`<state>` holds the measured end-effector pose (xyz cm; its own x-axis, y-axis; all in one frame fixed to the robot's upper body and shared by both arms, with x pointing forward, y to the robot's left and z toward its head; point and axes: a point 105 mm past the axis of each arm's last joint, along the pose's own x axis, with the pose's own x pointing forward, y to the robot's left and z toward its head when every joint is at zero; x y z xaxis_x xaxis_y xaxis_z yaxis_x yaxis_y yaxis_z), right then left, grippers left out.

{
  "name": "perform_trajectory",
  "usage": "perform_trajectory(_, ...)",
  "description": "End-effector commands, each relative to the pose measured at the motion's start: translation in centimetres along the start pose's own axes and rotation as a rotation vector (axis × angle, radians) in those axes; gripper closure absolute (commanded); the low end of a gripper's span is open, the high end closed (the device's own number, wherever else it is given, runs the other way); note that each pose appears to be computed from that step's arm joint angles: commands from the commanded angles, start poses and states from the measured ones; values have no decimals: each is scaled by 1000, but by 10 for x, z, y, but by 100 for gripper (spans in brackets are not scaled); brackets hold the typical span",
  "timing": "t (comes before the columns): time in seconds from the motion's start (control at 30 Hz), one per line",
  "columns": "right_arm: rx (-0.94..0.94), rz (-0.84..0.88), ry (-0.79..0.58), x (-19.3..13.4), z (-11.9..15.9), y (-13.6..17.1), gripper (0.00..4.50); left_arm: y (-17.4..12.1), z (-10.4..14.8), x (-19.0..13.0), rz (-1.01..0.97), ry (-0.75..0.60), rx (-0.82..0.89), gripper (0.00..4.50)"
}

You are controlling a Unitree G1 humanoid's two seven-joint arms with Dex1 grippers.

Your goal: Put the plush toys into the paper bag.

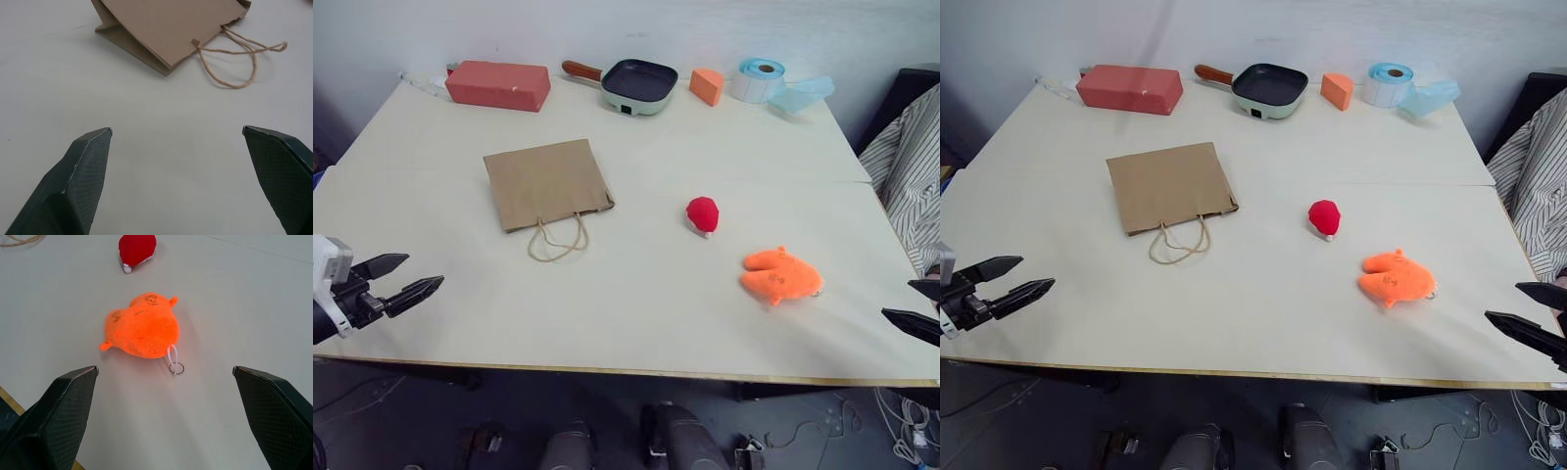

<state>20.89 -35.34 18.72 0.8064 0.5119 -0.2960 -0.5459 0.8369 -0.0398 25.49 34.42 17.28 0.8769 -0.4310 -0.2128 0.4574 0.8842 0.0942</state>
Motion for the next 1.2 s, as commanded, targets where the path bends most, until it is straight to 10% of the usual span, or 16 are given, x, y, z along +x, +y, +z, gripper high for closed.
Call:
perform_trajectory(0.03, -37, -3, -18, 1, 12, 2, 0, 5, 9, -5, 28, -38, 43, 2)
perform_trajectory(0.57, -88, -16, -57, 10, 25, 10, 0, 0, 12, 6, -15, -18, 91, 2)
perform_trajectory(1.2, -360, 552, -170, 95, 79, 163, 0, -69, 46, 149, -525, 129, 718, 2)
